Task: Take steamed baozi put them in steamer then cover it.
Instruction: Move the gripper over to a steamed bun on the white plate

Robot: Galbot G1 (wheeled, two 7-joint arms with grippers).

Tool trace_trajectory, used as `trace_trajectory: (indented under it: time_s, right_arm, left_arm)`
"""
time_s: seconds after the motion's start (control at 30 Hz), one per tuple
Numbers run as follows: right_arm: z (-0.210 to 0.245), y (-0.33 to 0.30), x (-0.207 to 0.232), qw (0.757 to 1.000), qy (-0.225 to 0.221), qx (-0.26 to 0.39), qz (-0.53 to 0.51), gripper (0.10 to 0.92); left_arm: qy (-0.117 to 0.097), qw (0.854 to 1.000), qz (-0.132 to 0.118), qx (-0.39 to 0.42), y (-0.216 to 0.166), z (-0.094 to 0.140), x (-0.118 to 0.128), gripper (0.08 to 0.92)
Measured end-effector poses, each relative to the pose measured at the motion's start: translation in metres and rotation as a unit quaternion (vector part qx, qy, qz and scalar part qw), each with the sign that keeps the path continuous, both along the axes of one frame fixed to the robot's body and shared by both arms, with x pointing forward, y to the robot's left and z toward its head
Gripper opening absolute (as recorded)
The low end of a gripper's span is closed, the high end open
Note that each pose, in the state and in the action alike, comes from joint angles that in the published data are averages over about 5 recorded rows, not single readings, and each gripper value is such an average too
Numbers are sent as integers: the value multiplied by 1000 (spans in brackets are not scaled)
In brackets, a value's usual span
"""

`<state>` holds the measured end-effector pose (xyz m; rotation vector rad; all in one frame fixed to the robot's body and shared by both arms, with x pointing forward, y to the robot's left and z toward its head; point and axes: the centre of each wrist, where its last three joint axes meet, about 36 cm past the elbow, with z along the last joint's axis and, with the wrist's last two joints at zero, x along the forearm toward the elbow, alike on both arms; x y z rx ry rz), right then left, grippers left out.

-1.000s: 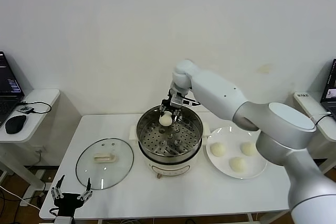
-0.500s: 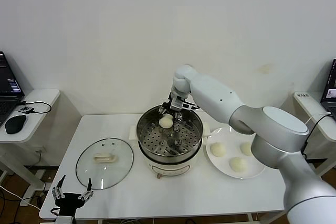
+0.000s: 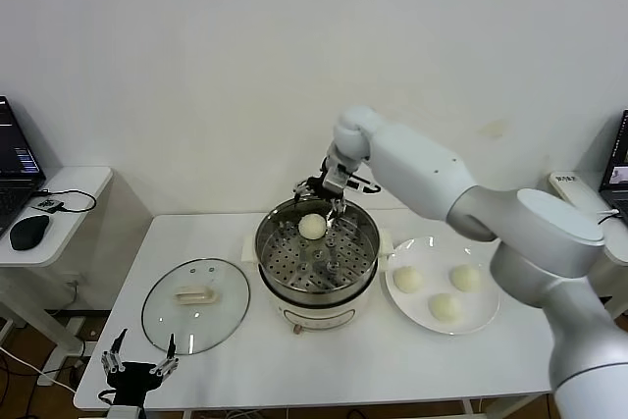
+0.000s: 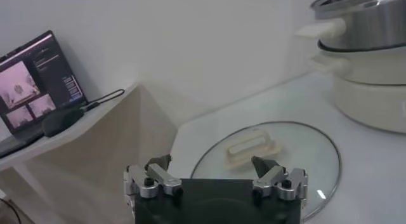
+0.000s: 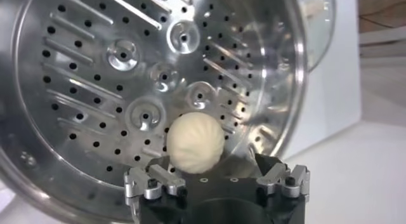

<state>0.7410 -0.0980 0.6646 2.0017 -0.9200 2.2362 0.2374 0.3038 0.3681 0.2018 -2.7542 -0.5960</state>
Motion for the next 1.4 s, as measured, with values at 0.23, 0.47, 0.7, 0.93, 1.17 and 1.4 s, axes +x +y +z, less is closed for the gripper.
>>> trace_trajectory:
  time_s: [0.23, 0.47, 0.7, 0.93, 1.17, 1.4]
  right_arm:
    - [48, -48, -19, 986, 53, 49, -149, 823]
    - [67, -100, -45, 947, 106, 56, -299, 823]
    - [65, -146, -74, 907, 129, 49, -397, 823]
    - [39, -187, -95, 880, 135, 35, -455, 823]
    - [-8, -209, -106, 858, 140, 22, -493, 823]
    - [-60, -216, -108, 844, 150, 12, -514, 823]
  left_arm:
    - [0, 1000, -7, 2, 1, 5, 1, 823]
    - [1, 1000, -16, 2, 0, 10, -1, 823]
    - [2, 1000, -22, 0, 1, 15, -3, 823]
    - [5, 1000, -28, -9, -4, 18, -6, 823]
    - [10, 999, -33, -13, -7, 17, -8, 823]
    - [16, 999, -31, -11, -5, 14, -7, 823]
